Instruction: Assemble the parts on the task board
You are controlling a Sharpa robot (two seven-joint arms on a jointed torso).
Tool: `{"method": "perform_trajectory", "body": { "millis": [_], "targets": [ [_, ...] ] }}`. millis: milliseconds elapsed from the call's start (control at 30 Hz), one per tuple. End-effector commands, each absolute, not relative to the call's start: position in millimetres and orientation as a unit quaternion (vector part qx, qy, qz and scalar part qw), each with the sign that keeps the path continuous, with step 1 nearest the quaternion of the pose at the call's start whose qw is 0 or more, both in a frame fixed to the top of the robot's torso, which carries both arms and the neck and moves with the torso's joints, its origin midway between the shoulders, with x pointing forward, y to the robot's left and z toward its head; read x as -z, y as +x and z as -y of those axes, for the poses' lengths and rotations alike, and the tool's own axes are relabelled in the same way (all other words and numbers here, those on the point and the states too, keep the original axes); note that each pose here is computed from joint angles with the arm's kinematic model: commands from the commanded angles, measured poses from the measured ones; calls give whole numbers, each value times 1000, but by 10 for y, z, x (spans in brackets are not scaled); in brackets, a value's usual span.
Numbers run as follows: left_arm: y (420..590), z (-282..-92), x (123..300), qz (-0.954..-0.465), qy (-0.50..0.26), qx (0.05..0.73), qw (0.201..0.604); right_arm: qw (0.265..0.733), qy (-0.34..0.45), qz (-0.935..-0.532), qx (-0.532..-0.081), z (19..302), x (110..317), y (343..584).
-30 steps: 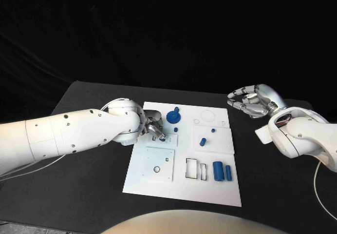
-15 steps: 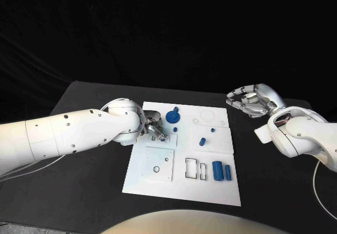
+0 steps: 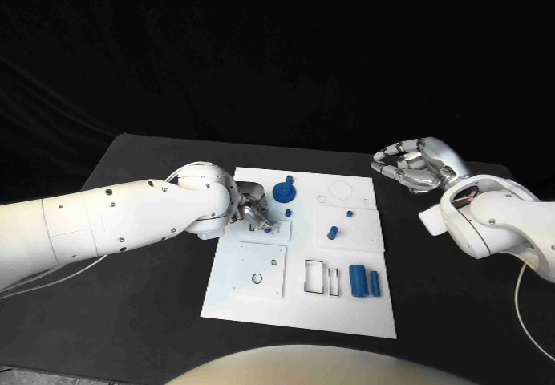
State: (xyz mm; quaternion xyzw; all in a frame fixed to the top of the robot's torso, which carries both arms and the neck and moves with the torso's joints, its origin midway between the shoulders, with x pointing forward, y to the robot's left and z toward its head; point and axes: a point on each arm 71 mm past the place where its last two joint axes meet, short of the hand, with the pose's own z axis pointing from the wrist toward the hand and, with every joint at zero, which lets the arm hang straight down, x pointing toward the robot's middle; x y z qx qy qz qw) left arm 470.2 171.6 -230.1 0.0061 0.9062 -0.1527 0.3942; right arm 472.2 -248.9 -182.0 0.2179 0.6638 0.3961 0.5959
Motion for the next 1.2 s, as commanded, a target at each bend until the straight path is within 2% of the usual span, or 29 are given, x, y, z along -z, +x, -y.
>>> {"method": "perform_trajectory", "body": {
  "millis": [33, 900, 1033, 1200],
  "targets": [
    [4687, -1703, 2312, -909, 9, 155, 387, 593, 212, -665, -401, 2477, 1820, 4715],
    [4694, -1734, 2188, -904, -8, 171, 393, 594, 212, -666, -399, 2498, 1829, 4721],
    [4725, -1747, 2135, -900, -14, 173, 399, 595, 212, -666, -398, 2503, 1835, 4725],
    [4844, -1811, 2000, -894, -33, 176, 412, 595, 211, -666, -397, 2504, 1846, 4729]
  ]
}}
